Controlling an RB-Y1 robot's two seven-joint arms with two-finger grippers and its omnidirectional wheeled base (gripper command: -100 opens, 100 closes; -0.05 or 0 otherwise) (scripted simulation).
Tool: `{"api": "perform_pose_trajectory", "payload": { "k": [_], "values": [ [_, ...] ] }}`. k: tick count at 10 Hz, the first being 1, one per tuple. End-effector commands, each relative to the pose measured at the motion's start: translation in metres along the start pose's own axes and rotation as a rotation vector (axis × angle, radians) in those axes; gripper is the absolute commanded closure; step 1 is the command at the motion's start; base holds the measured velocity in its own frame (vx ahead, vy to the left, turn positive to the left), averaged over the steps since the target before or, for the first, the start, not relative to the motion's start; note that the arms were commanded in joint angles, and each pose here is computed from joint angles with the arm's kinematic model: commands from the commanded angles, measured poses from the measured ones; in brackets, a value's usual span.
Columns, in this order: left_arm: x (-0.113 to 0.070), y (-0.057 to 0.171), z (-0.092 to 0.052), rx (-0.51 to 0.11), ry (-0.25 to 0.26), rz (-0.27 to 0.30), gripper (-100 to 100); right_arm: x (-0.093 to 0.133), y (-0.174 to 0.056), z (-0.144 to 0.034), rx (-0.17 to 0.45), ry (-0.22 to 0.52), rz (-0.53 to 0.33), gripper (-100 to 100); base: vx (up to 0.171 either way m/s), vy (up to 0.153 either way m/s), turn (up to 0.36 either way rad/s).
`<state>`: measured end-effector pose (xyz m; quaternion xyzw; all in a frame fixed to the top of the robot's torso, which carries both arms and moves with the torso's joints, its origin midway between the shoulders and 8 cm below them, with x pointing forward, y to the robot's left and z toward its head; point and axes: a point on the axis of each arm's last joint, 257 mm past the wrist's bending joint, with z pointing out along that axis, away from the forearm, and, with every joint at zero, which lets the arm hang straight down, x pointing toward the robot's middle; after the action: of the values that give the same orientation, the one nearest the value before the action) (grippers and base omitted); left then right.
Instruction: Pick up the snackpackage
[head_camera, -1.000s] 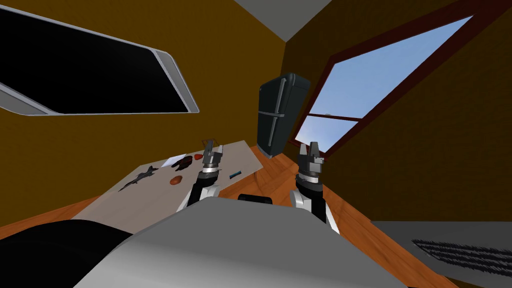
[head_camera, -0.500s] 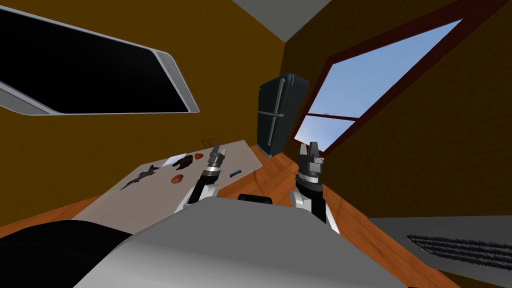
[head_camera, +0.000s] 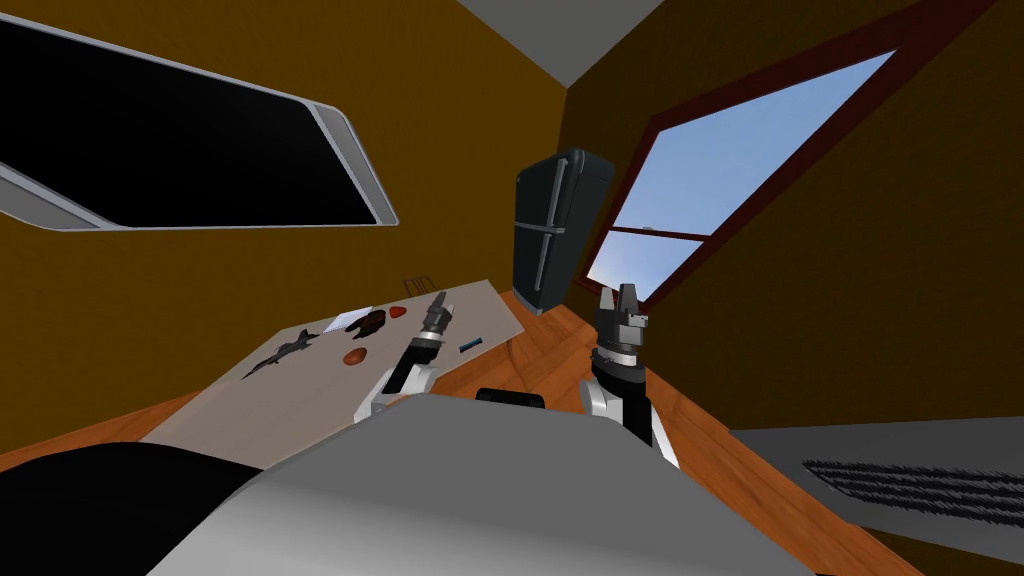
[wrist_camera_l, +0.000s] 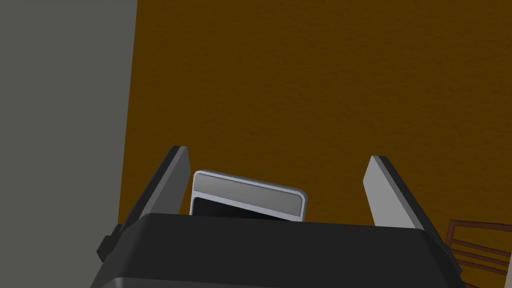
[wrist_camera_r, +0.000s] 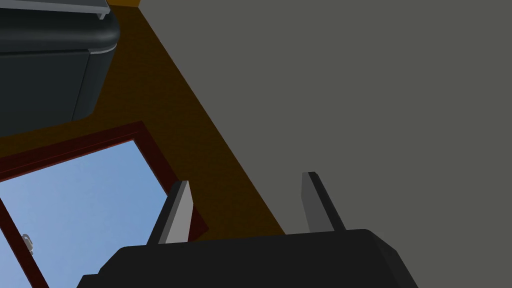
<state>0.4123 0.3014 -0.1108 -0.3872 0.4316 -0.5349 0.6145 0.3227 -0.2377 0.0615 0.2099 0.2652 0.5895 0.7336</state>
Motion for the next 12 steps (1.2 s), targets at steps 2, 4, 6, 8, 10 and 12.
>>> {"api": "perform_pose_trajectory", "payload": {
  "k": [2, 4, 6, 8, 10, 12],
  "values": [
    [-0.009, 0.032, 0.002, -0.083, -0.001, 0.004, -100, 0.0, 0.0, 0.0, 0.0, 0.0, 0.0, 0, -0.024, -0.006, -0.023],
    [-0.018, 0.058, 0.001, -0.156, -0.007, 0.007, -100, 0.0, 0.0, 0.0, 0.0, 0.0, 0.0, 0, -0.025, -0.008, -0.028],
    [-0.028, 0.085, -0.001, -0.231, -0.017, 0.009, -100, 0.0, 0.0, 0.0, 0.0, 0.0, 0.0, 0, -0.022, -0.005, -0.031],
    [-0.04, 0.112, -0.005, -0.307, -0.031, 0.011, -100, 0.0, 0.0, 0.0, 0.0, 0.0, 0.0, 0, -0.019, -0.007, -0.042],
    [-0.054, 0.139, -0.01, -0.385, -0.049, 0.012, -100, 0.0, 0.0, 0.0, 0.0, 0.0, 0.0, 0, -0.016, -0.009, -0.043],
    [-0.068, 0.165, -0.017, -0.463, -0.072, 0.011, -100, 0.0, 0.0, 0.0, 0.0, 0.0, 0.0, 0, -0.014, -0.008, -0.057]
  ]
}}
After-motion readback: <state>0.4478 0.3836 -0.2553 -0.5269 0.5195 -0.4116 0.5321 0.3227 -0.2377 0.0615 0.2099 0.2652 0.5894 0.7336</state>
